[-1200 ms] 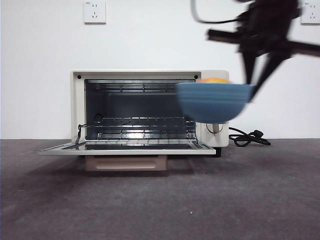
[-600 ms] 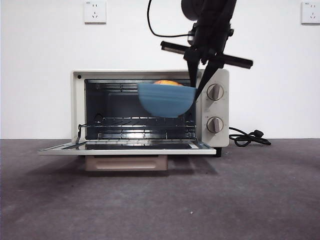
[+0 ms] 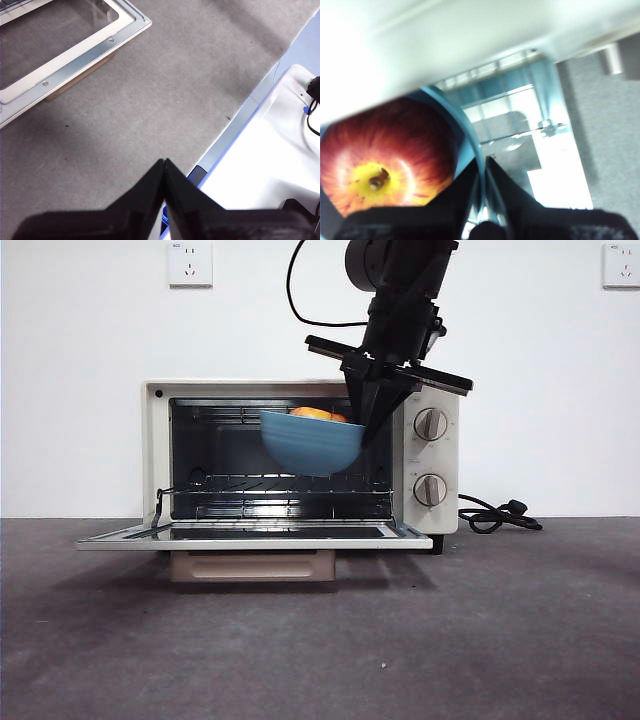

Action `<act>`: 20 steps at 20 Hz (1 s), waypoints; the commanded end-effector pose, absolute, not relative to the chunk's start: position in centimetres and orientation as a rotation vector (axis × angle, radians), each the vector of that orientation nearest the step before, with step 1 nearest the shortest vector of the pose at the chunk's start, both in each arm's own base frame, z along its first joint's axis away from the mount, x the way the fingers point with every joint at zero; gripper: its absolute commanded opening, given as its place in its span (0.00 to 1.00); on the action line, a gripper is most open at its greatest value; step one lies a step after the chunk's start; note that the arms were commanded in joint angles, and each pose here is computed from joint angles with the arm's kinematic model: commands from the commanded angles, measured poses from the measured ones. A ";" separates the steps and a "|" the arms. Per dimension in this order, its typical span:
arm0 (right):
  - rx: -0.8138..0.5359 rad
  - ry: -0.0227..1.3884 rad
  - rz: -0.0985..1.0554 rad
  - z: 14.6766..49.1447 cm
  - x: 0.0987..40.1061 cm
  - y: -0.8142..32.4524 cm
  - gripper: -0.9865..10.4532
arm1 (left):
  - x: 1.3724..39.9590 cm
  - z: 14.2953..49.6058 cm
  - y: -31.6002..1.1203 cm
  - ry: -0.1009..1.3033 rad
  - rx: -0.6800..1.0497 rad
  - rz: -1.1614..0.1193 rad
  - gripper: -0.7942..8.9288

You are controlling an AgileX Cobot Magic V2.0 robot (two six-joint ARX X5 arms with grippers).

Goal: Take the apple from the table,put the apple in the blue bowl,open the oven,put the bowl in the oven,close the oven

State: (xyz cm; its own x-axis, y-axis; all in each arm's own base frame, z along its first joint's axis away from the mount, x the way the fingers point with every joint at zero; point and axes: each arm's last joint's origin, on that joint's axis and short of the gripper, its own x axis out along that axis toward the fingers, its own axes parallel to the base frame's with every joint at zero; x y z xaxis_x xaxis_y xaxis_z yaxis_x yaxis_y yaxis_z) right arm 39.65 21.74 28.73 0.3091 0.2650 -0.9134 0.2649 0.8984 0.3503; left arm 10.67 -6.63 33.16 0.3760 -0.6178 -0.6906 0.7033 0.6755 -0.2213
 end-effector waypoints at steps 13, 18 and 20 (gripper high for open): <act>0.743 1.199 -0.214 27.2 41.1 22.3 0.08 | 10.2 32.9 -6.3 0.878 0.109 -0.838 0.08; 0.759 1.185 -0.247 27.0 41.3 22.4 0.08 | 9.6 33.1 -6.1 0.859 0.108 -0.840 0.08; 0.755 1.186 -0.244 27.0 41.3 22.4 0.09 | 9.5 33.1 -6.0 0.856 0.108 -0.840 0.08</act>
